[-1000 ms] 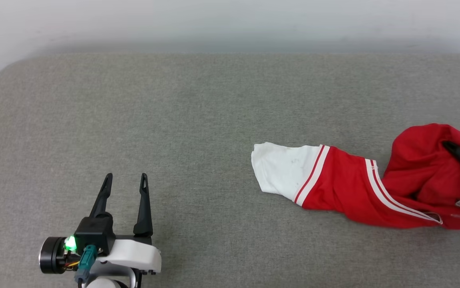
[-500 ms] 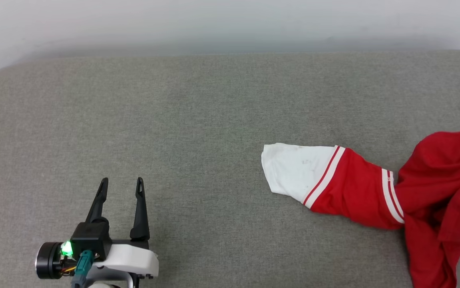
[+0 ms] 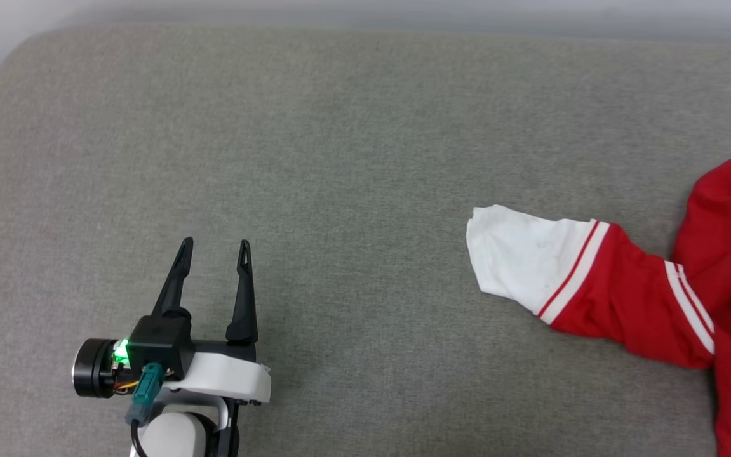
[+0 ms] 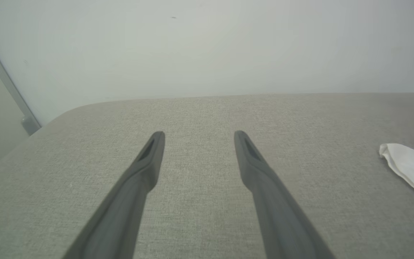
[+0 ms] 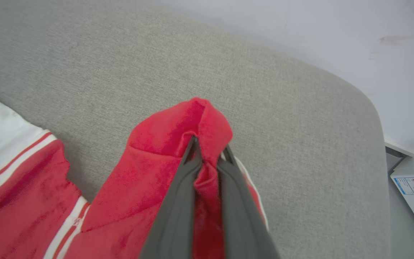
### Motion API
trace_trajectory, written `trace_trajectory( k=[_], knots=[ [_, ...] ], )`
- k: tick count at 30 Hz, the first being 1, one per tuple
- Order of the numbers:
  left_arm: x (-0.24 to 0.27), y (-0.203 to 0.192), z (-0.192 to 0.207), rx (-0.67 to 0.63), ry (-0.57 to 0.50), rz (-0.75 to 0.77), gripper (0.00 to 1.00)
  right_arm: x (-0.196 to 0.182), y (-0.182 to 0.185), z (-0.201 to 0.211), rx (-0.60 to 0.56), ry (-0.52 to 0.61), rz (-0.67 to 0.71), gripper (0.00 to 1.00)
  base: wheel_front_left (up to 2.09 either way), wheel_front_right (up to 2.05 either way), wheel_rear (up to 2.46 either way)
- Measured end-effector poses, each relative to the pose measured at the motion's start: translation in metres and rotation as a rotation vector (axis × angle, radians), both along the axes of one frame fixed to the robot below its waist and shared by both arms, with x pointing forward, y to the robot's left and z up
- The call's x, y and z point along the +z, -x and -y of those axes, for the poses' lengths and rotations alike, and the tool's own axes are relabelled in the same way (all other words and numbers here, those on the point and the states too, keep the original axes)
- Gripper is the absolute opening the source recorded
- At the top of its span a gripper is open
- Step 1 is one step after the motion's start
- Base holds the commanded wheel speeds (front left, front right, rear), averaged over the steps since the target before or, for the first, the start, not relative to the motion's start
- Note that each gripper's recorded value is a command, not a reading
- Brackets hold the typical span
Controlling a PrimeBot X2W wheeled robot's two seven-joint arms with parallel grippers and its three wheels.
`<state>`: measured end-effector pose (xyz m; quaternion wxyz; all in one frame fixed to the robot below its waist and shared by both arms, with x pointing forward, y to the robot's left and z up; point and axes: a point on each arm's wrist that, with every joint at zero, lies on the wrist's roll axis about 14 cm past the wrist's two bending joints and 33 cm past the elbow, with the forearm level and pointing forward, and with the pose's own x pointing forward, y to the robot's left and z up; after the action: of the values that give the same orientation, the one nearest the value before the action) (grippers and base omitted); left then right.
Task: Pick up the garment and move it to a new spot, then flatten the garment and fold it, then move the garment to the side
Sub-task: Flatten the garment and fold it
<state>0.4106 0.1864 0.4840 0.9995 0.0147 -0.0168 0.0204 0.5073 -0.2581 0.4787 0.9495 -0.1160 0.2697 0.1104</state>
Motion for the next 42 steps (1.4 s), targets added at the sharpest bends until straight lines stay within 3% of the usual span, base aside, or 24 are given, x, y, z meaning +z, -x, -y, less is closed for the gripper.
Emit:
trace_trajectory(
  k=[3,8,13,14,15,16,19,29,35,36,42],
  knots=[
    [-0.005,-0.003,-0.006,0.017,-0.006,-0.012,1.0,-0.031,-0.014,0.007,-0.036,0.036,-0.081,0.0,0.0,0.0,0.0],
    [-0.01,-0.005,-0.013,0.036,-0.013,-0.028,1.0,-0.093,-0.007,0.023,-0.095,0.099,-0.265,0.0,0.0,0.0,0.0],
    [-0.012,-0.005,-0.015,0.041,-0.016,-0.034,1.0,-0.113,-0.005,0.027,-0.134,0.084,-0.303,0.0,0.0,0.0,0.0],
    [-0.012,-0.005,-0.014,0.04,-0.015,-0.033,1.0,-0.112,-0.006,0.027,-0.138,0.073,-0.291,0.2,0.0,0.0,0.0],
    [-0.011,-0.005,-0.014,0.038,-0.014,-0.03,1.0,-0.11,-0.007,0.027,-0.139,0.067,-0.271,0.85,0.0,0.0,0.0],
    [-0.01,-0.005,-0.013,0.037,-0.014,-0.028,1.0,-0.106,-0.009,0.025,-0.137,0.058,-0.242,1.0,0.0,0.0,0.0],
    [-0.005,-0.005,-0.011,0.03,-0.012,-0.015,1.0,-0.088,-0.015,0.024,-0.119,0.046,-0.136,1.0,0.0,0.0,0.0],
    [0.017,-0.001,-0.001,-0.021,-0.019,0.048,1.0,0.028,-0.024,0.015,-0.033,0.005,0.39,1.0,0.0,0.0,0.0],
    [0.04,-0.009,0.009,-0.096,-0.046,0.114,1.0,0.06,0.011,-0.004,-0.007,-0.05,0.571,1.0,0.0,0.0,0.0],
    [0.056,-0.018,0.017,-0.156,-0.069,0.159,1.0,0.069,0.035,-0.018,-0.008,-0.081,0.633,1.0,0.0,0.0,0.0],
    [0.091,-0.045,0.04,-0.293,-0.123,0.23,1.0,0.071,0.085,-0.048,-0.021,-0.135,0.653,1.0,0.0,0.0,0.0]
  ],
)
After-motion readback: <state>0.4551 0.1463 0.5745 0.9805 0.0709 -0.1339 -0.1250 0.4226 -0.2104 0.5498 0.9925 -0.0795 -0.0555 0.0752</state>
